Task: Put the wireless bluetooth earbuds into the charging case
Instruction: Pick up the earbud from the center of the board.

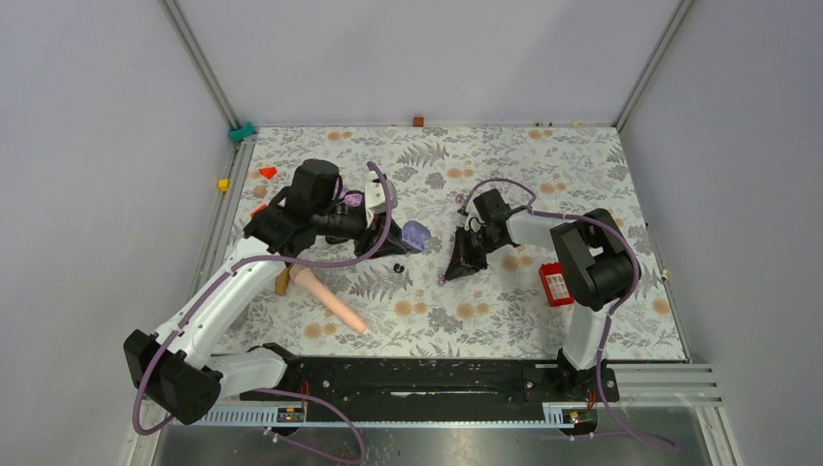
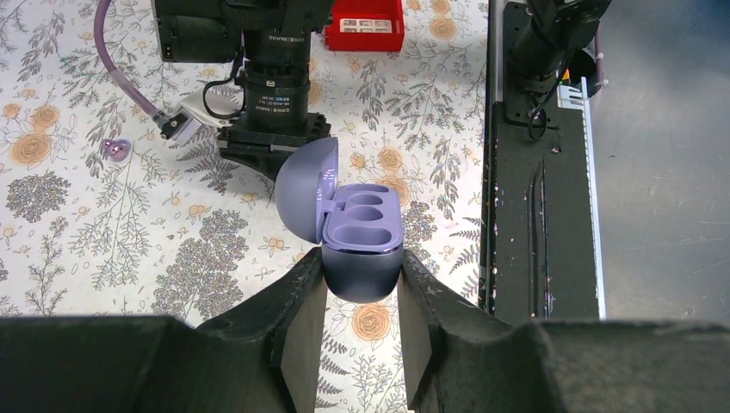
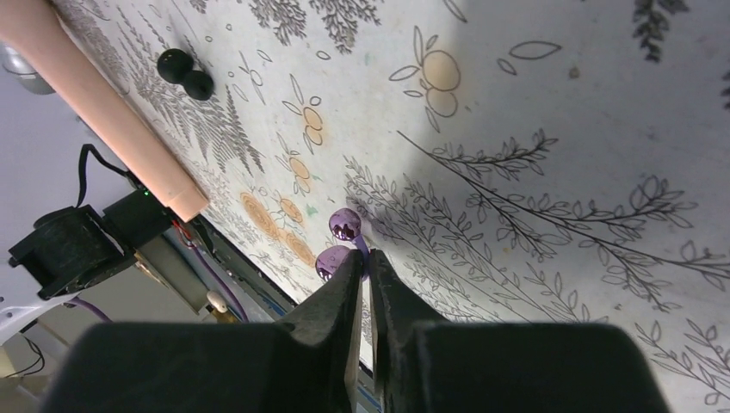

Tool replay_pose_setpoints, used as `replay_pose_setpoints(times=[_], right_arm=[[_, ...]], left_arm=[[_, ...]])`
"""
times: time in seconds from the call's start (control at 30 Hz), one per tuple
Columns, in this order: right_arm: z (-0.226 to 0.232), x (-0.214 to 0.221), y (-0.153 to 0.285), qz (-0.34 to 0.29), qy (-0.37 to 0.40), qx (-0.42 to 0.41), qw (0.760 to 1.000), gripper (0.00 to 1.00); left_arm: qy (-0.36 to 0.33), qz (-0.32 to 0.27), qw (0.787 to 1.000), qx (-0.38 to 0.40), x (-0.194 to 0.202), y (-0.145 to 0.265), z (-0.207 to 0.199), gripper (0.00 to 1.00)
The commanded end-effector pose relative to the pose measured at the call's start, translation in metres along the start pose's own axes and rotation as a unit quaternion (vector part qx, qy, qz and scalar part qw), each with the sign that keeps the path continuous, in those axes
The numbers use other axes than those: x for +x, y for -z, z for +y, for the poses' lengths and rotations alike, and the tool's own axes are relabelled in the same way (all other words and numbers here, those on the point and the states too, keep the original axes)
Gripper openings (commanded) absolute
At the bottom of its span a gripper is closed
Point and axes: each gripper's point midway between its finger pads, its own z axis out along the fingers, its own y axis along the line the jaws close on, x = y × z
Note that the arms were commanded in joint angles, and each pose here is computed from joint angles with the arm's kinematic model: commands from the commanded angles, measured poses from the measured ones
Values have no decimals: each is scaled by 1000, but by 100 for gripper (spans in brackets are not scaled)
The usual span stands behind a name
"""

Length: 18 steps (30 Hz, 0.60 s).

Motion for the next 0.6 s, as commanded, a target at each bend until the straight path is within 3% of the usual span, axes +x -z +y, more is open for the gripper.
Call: replay_pose_setpoints(times=[0.0,0.17,0.37,0.57], right_arm=[[22,-4,5,-10,10,-48,999,10],[39,-22,28,-42,47,-66,996,10],[55,-40,69,-116,158,-45,980,10],[65,-51,125,-199,299,23,933,11]], left_arm=[[-38,-21,999,-10,-23,4,4,2],[-37,-21,999,-9,-22,4,4,2],[-30,-22,999,-8,-19,1,6,2],[-9,-29,1000,6,-17,-7,7,2]])
